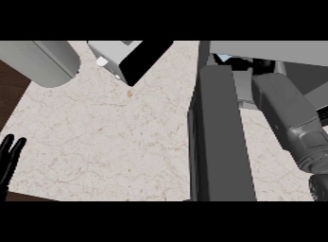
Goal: Pick up the milk, place it into the microwave and close the microwave
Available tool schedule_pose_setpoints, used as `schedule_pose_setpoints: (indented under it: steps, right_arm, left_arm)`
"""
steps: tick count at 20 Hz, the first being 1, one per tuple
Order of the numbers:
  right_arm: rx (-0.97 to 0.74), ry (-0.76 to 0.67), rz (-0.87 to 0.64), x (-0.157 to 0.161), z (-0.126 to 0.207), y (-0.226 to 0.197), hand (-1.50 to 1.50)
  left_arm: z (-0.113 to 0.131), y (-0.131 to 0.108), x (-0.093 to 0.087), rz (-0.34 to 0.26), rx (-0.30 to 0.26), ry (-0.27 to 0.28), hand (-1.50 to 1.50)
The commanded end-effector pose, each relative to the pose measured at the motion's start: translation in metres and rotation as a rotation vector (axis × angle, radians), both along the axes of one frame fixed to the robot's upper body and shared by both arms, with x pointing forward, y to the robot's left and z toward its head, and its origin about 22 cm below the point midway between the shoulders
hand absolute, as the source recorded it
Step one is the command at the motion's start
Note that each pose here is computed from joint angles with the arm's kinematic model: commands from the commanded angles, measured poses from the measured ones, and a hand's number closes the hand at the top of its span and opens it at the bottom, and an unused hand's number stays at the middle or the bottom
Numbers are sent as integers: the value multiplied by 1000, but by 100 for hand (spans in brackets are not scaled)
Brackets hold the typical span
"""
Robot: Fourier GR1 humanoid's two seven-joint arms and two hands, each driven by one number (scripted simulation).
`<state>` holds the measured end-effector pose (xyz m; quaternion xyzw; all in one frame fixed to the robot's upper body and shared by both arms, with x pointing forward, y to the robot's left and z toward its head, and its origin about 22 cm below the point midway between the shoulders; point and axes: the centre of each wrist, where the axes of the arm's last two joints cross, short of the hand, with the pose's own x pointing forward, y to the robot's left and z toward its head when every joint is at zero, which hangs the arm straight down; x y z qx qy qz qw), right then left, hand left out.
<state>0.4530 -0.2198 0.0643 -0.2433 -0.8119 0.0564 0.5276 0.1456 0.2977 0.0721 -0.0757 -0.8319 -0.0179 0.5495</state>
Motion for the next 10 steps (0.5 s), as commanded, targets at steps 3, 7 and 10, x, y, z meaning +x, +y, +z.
schedule_pose_setpoints:
  steps: [3, 7, 10]
  right_arm:
    - [-223, -36, -145, 4, 11, -12, -150]
    - [-252, -42, -172, 2, 7, -9, -150]
    - [-243, -50, -185, 4, 9, 3, -150]
  left_arm:
    - [3, 2, 4, 3, 54, -5, -150]
    - [5, -4, 13, -8, 68, -11, -150]
    - [4, -5, 17, -22, 82, 5, -150]
